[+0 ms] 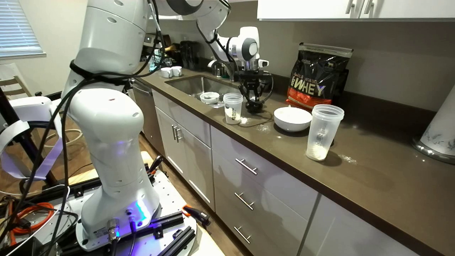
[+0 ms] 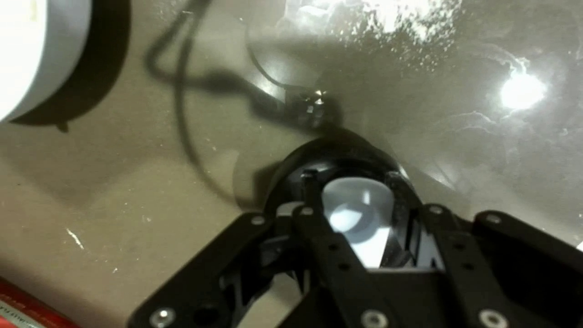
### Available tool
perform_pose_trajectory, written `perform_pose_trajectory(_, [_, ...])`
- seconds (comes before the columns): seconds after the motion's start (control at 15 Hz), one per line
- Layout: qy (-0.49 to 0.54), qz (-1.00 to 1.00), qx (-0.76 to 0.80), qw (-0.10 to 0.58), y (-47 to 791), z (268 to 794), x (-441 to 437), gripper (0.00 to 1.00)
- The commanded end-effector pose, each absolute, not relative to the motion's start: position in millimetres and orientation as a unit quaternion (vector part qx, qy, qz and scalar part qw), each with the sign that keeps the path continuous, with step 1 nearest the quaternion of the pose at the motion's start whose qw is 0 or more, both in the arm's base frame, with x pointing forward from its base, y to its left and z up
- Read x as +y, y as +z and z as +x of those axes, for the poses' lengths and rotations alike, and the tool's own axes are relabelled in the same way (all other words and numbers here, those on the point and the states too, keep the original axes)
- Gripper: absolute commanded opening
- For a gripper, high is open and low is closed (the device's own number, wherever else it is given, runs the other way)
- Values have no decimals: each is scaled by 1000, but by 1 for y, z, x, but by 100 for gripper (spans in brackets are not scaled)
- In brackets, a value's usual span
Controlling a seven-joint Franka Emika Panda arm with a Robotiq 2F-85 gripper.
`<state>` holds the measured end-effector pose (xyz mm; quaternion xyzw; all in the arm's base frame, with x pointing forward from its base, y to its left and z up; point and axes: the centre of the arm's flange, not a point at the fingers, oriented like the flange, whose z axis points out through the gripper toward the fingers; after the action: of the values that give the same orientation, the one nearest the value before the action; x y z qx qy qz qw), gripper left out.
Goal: Place the lid on the shorter shaker bottle
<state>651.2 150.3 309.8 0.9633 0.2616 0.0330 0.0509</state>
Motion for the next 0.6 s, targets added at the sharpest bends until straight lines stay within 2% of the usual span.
perform_pose_trajectory(0.0, [44,959,274,60,341,637,139,14])
perform_pose_trajectory(0.53, [52,954,288,67,387,598,132,14])
